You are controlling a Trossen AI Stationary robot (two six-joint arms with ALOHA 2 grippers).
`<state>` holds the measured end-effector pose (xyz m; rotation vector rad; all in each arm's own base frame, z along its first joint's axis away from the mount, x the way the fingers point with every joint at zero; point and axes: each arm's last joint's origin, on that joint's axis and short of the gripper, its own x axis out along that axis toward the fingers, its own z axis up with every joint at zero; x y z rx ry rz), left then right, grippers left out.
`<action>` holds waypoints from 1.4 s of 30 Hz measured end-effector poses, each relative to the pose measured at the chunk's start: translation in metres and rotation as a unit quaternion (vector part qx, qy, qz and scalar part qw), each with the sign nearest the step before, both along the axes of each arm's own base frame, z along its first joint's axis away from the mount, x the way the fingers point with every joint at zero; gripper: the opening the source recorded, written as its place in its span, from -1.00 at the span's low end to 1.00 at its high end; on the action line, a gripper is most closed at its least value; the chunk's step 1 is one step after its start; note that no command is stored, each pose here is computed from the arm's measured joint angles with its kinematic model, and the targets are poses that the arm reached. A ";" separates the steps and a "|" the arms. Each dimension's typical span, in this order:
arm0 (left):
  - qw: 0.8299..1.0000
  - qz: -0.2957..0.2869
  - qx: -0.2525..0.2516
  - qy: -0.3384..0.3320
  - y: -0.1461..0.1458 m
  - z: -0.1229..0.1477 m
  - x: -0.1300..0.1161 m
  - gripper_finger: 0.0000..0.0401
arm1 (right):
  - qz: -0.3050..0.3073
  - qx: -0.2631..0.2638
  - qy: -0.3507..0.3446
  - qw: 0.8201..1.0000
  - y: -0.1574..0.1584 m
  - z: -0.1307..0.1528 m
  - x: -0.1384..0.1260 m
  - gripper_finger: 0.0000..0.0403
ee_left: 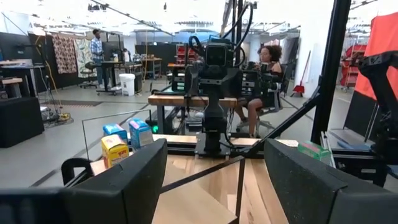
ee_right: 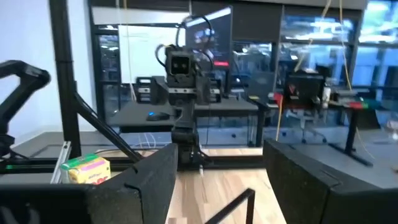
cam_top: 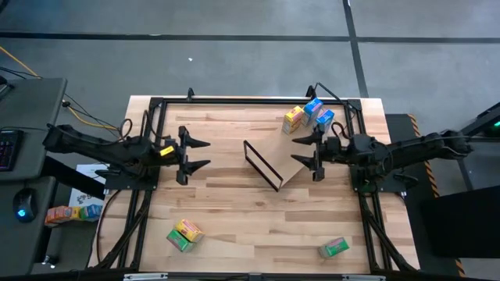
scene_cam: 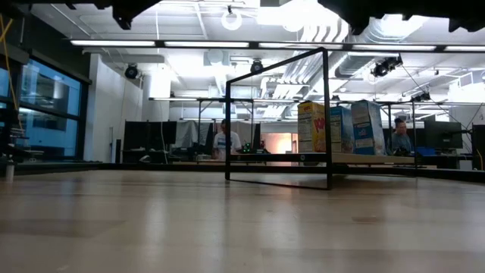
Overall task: Stack cereal on shelf
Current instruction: Put the right green cereal box on the shelf
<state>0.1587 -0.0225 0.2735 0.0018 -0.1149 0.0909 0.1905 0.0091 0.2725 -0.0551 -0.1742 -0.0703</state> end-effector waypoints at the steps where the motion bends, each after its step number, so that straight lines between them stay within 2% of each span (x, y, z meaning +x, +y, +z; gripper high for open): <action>1: 1.000 0.000 0.001 -0.001 0.000 -0.002 -0.002 0.29 | 0.001 -0.003 0.000 1.000 0.000 0.000 0.000 0.15; 11: 0.999 0.009 -0.004 -0.031 0.002 -0.009 -0.010 0.29 | 0.003 0.010 0.014 1.000 0.000 -0.003 0.001 0.15; 14: 0.999 0.009 -0.004 -0.032 0.002 -0.009 -0.010 0.29 | 0.012 0.030 0.009 0.999 0.000 -0.002 0.001 0.15; 17: 0.999 0.009 -0.007 -0.032 0.002 -0.009 -0.010 0.29 | 0.081 0.067 -0.004 0.994 0.006 0.001 0.000 0.15; 19: 0.999 0.009 -0.007 -0.032 0.002 -0.009 -0.010 0.29 | 0.148 0.073 -0.004 0.986 0.016 0.007 0.000 0.15; 21: 0.999 0.009 -0.007 -0.033 0.002 -0.009 -0.010 0.29 | 0.188 0.071 0.005 0.980 0.028 0.015 0.000 0.15; 23: 0.999 0.010 -0.004 -0.035 0.002 -0.008 -0.010 0.29 | 0.198 0.072 0.042 0.977 0.042 0.022 0.000 0.15; 27: 0.999 0.010 -0.005 -0.035 0.002 -0.008 -0.010 0.29 | 0.171 0.069 0.152 0.971 0.071 0.037 -0.001 0.15; 34: 0.999 0.010 -0.005 -0.036 0.002 -0.008 -0.010 0.29 | 0.138 0.039 0.307 0.941 0.117 0.055 -0.008 0.15; 39: 0.999 0.010 -0.004 -0.034 0.002 -0.008 -0.010 0.29 | 0.141 0.130 0.358 0.914 0.144 0.063 -0.005 0.15; 42: 0.999 0.010 -0.004 -0.033 0.002 -0.009 -0.010 0.29 | 0.122 0.188 0.402 0.888 0.160 0.055 -0.004 0.15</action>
